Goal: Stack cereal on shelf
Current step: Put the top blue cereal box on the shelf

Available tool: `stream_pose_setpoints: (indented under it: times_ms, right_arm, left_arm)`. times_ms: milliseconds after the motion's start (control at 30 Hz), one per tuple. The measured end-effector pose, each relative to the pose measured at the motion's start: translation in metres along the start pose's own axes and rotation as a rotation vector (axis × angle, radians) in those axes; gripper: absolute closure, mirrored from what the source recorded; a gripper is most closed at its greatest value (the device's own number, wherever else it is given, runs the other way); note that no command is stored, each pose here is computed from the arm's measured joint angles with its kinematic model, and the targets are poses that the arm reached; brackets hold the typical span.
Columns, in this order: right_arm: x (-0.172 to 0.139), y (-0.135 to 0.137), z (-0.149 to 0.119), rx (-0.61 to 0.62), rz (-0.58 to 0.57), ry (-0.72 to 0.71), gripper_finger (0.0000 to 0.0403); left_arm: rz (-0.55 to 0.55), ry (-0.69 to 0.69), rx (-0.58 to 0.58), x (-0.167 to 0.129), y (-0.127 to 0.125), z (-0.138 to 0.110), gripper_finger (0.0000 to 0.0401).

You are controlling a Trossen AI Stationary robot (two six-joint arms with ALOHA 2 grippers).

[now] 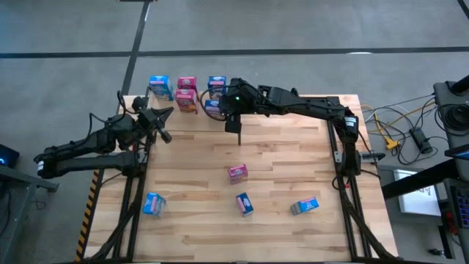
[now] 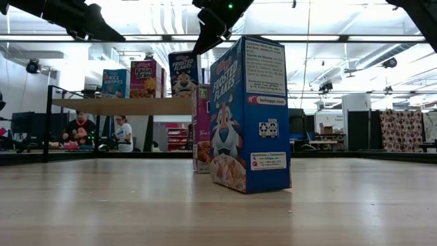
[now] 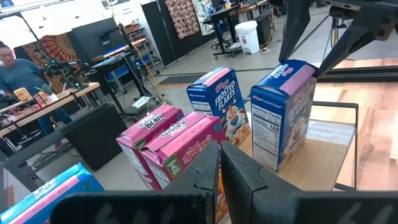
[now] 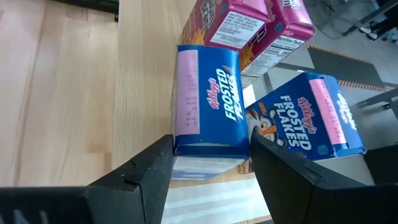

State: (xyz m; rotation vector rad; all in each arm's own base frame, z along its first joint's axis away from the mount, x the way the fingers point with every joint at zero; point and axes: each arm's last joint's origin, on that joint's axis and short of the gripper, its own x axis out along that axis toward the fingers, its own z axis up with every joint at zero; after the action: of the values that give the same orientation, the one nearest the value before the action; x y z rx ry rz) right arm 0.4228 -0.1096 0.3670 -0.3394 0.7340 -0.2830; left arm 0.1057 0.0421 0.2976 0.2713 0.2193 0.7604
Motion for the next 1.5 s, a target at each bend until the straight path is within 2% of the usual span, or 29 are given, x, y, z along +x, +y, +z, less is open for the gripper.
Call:
stream_pose_setpoints:
  times_ms: [500,700,867,1033,1333,1500]
  right_arm:
    - [-0.004,-0.006,0.001,-0.004,-0.037,-0.008,0.0200]
    - [-0.020,-0.007,0.014,0.021,-0.045,-0.059,0.0200]
    - [-0.032,0.002,0.024,0.010,-0.028,-0.099,0.0205]
    - [-0.034,0.021,0.027,-0.007,0.016,-0.089,0.0251]
    - [-0.015,0.048,0.011,-0.016,0.072,-0.008,0.0382]
    - [0.007,0.053,-0.003,-0.005,0.061,-0.007,0.0390]
  left_arm:
    - [0.000,0.000,0.000,0.000,0.000,0.000,0.0401]
    - [-0.001,0.000,0.003,0.000,0.000,0.000,0.0401]
    - [0.000,0.000,0.003,0.000,0.000,0.000,0.0401]
    - [0.000,0.000,0.003,0.000,0.000,0.000,0.0401]
    - [0.000,0.000,0.003,0.000,0.000,0.000,0.0401]
    - [0.000,-0.001,0.003,0.000,0.000,0.000,0.0401]
